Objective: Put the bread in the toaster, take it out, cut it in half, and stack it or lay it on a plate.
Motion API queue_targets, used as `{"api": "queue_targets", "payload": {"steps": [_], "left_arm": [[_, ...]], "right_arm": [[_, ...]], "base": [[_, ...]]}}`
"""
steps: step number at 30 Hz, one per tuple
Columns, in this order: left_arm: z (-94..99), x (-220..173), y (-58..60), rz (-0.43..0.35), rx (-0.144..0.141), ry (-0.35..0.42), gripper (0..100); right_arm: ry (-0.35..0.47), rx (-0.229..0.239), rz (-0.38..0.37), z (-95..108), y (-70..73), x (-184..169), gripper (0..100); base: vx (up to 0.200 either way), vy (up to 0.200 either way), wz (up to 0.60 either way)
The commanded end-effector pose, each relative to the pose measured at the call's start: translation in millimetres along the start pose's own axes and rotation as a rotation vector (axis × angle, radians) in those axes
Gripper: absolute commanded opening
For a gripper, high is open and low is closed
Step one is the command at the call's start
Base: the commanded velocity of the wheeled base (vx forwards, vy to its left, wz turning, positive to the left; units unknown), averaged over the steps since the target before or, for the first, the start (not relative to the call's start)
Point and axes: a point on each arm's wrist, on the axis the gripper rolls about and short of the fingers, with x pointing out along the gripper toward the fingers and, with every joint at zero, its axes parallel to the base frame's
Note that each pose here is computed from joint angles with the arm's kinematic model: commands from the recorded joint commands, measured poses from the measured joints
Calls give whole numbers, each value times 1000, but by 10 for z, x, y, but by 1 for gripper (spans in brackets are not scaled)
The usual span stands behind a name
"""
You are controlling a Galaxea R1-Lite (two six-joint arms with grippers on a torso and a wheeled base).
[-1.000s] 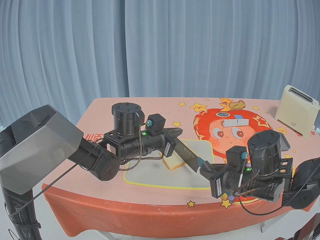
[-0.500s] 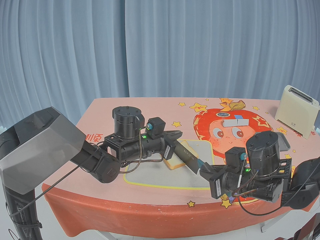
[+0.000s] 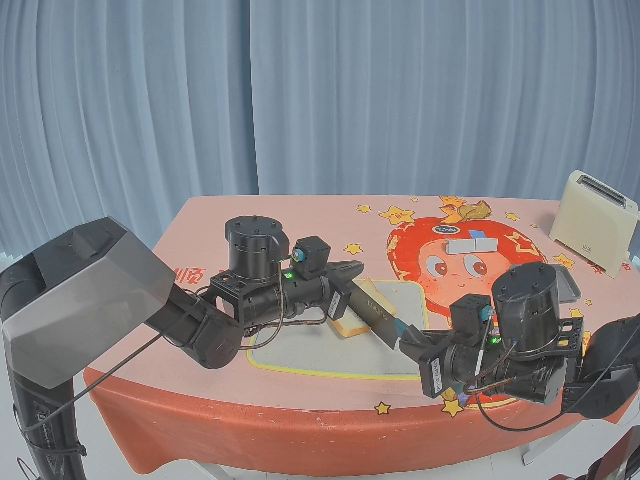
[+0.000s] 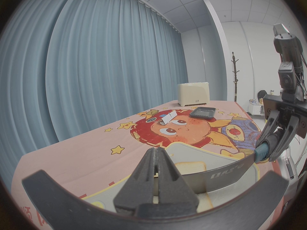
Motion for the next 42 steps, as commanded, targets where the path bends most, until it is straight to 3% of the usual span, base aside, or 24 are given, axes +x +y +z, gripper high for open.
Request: {"api": "queue_targets", "payload": {"steps": [1,26,42], "left_arm": [[-123,50,-7,-6,-11,34,0],[-160,56,-11,-7,-12,44,0],[-62,51,-1,-3,-6,19,0]], "right_arm": [[0,1,-2,1,-6,-1,0],[0,2,-3,0,-9,4,0],[21,-3,-6,-44,-9,32,0]], "base": [[0,0,0],[0,0,0],[0,0,0]]}}
